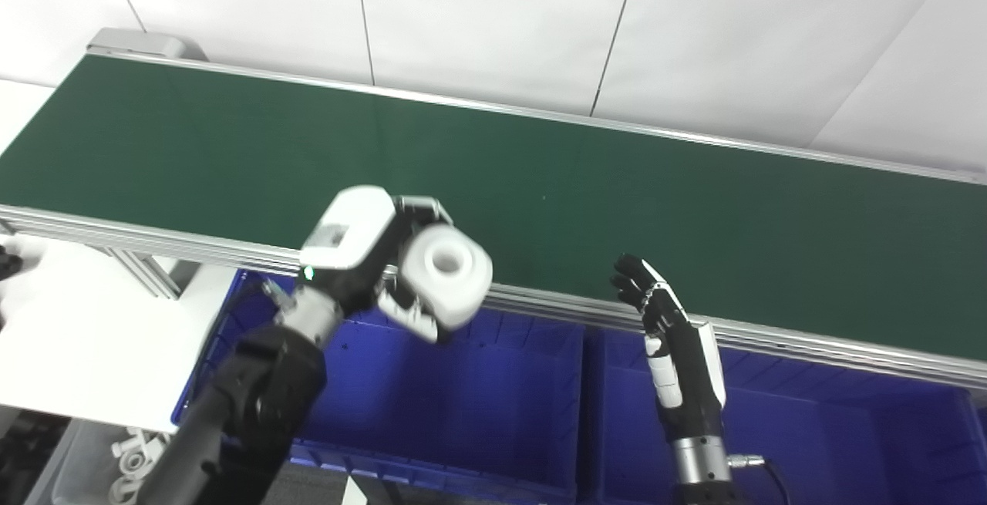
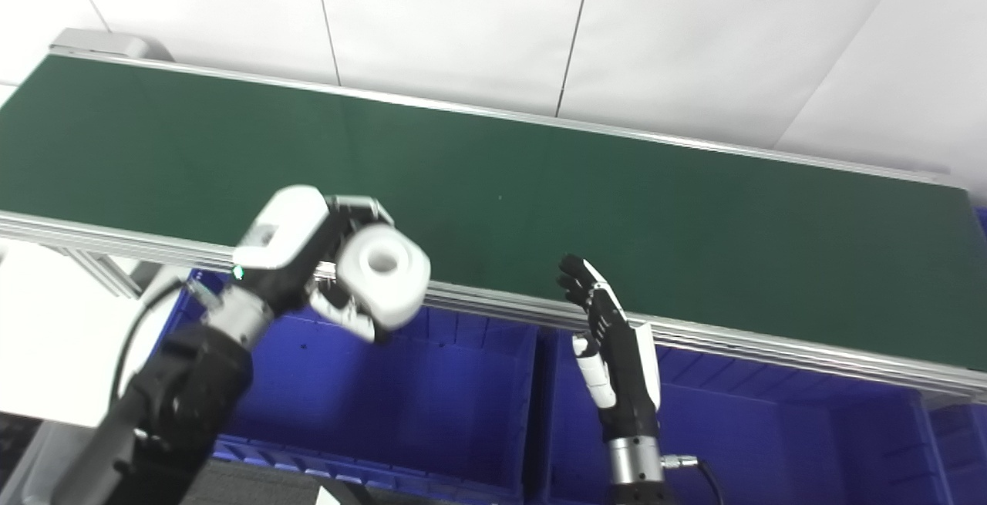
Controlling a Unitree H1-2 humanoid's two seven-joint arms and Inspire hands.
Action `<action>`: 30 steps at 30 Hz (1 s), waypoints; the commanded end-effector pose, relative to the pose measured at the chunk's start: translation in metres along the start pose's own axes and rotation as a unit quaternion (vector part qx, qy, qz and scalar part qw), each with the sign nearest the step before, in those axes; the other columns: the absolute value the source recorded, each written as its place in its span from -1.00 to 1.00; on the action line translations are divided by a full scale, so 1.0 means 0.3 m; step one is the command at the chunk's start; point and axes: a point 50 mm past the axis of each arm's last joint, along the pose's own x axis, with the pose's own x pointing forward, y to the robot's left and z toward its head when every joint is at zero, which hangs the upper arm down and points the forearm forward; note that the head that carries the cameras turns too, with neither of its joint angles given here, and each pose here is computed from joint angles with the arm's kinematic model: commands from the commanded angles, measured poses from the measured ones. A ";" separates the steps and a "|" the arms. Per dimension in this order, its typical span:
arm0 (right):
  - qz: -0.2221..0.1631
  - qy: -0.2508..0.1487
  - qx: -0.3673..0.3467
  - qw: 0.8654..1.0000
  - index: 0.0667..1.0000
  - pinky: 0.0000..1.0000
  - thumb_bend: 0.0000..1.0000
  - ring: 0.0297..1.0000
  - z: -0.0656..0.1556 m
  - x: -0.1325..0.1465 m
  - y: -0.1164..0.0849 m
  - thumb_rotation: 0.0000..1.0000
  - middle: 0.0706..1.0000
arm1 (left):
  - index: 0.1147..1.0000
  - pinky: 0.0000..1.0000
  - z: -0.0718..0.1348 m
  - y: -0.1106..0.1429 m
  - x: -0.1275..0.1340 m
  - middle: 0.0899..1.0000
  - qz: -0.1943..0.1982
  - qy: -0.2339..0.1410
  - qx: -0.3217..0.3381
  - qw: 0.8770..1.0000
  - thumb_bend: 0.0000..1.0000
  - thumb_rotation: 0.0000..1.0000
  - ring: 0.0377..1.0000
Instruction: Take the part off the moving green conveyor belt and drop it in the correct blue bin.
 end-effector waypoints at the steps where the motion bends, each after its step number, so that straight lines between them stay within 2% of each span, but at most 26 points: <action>1: -0.002 -0.026 0.005 1.000 0.69 0.69 0.63 0.66 0.026 0.016 0.003 1.00 0.69 | -0.03 -0.45 0.024 0.014 0.017 -0.18 0.037 -0.031 0.009 0.999 -0.01 -1.00 -0.34; 4: -0.001 -0.026 0.005 1.000 0.70 0.69 0.63 0.65 0.025 0.014 0.006 1.00 0.69 | -0.03 -0.47 0.012 -0.041 0.023 -0.18 0.019 -0.025 0.012 0.999 -0.01 -1.00 -0.35; 15: -0.004 -0.023 -0.004 1.000 0.70 0.67 0.66 0.65 0.020 0.008 0.012 1.00 0.69 | -0.04 -0.43 -0.014 -0.170 0.032 -0.15 -0.040 -0.036 0.042 0.998 -0.01 -1.00 -0.32; 30: -0.002 -0.022 -0.006 1.000 0.71 0.67 0.65 0.65 0.021 0.001 0.011 1.00 0.70 | -0.06 -0.43 0.005 -0.181 0.026 -0.19 -0.075 -0.045 0.065 0.994 0.00 -1.00 -0.31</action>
